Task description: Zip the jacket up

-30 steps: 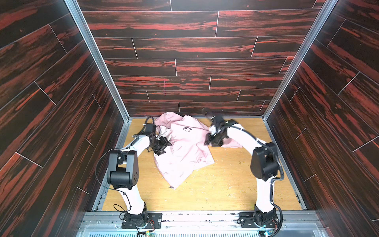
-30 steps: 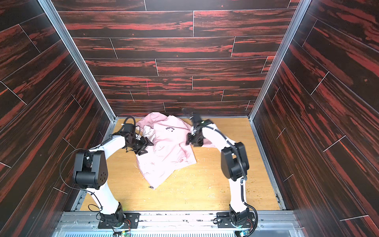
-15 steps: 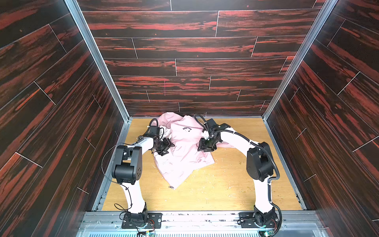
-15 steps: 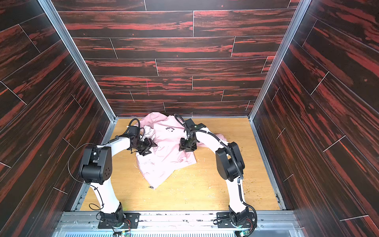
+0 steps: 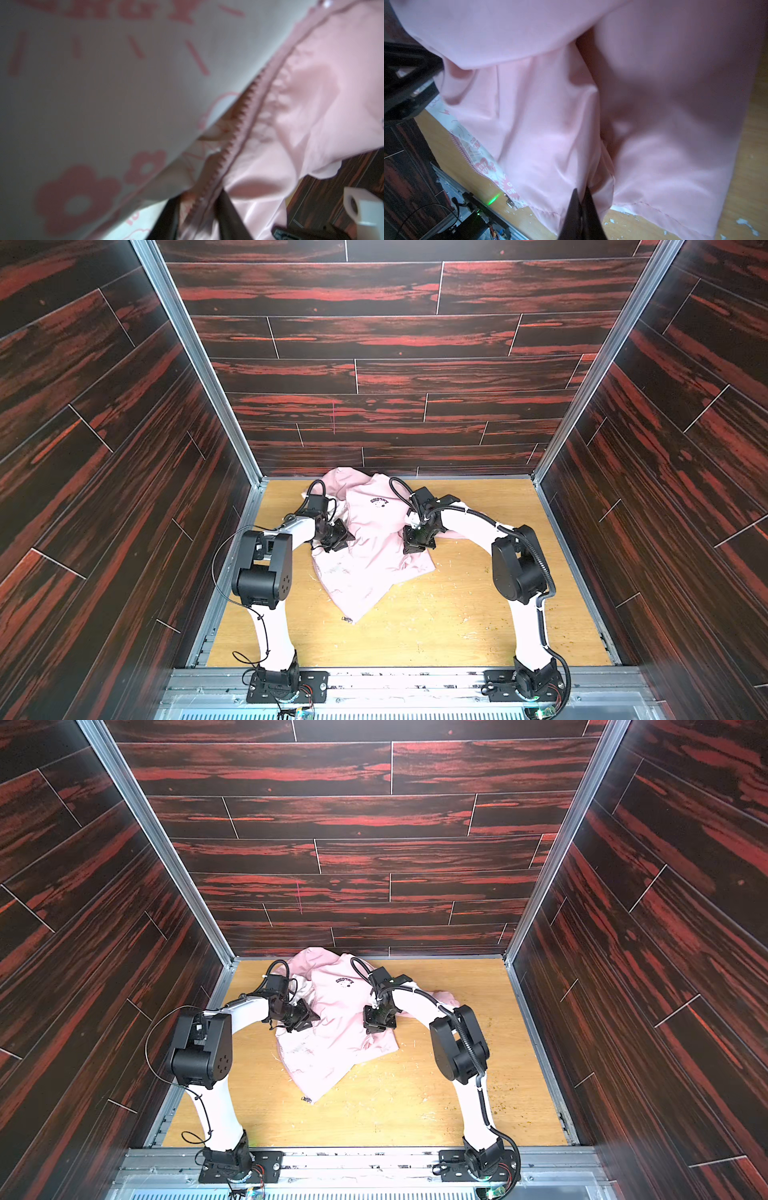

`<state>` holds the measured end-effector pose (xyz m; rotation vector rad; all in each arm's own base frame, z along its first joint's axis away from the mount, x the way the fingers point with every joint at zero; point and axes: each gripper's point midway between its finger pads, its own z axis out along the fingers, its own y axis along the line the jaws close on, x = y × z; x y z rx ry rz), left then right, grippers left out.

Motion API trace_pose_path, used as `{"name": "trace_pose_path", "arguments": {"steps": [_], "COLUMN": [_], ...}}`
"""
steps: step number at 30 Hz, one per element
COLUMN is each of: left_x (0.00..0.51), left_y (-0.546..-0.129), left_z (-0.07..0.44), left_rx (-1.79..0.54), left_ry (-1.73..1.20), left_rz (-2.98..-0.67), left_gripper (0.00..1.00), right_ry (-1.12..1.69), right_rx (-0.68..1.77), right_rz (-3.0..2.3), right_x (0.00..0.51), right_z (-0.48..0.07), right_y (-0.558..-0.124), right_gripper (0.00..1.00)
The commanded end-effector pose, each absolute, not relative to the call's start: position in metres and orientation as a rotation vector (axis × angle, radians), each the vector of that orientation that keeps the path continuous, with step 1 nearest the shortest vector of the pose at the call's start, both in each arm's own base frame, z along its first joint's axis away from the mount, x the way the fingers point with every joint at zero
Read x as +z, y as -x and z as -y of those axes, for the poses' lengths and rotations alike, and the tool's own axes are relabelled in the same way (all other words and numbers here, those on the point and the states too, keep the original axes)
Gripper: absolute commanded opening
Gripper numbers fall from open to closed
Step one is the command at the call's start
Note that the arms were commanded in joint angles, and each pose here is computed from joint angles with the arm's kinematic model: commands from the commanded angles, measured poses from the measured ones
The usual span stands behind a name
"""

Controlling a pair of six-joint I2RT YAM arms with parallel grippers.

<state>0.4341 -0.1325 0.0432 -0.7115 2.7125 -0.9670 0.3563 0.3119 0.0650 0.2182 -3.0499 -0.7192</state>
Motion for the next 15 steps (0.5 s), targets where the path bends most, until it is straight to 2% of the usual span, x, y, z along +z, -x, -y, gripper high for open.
{"name": "trace_pose_path", "arguments": {"steps": [1, 4, 7, 12, 15], "left_x": [0.075, 0.092, 0.106, 0.124, 0.124], "left_y": [-0.443, -0.446, -0.448, -0.454, -0.457], "left_z": [0.14, 0.144, 0.153, 0.174, 0.185], "left_rx": [-1.015, -1.033, -1.073, -1.098, -1.099], "left_ry": [0.636, 0.603, 0.567, 0.486, 0.466], "left_rz": [-2.657, -2.646, -2.64, -2.641, -2.647], "left_gripper": [0.25, 0.21, 0.23, 0.55, 0.62], "right_ry": [-0.183, -0.1, 0.028, 0.257, 0.376], "right_rx": [-0.794, -0.924, -1.032, -1.137, -1.207], "right_rz": [3.053, 3.036, 2.991, 2.912, 2.853], "right_x": [0.091, 0.112, 0.117, 0.098, 0.086], "right_z": [-0.312, -0.303, -0.284, -0.241, -0.221], "right_y": [-0.36, -0.367, -0.375, -0.394, -0.408], "right_gripper": [0.0, 0.0, 0.0, 0.0, 0.0]}}
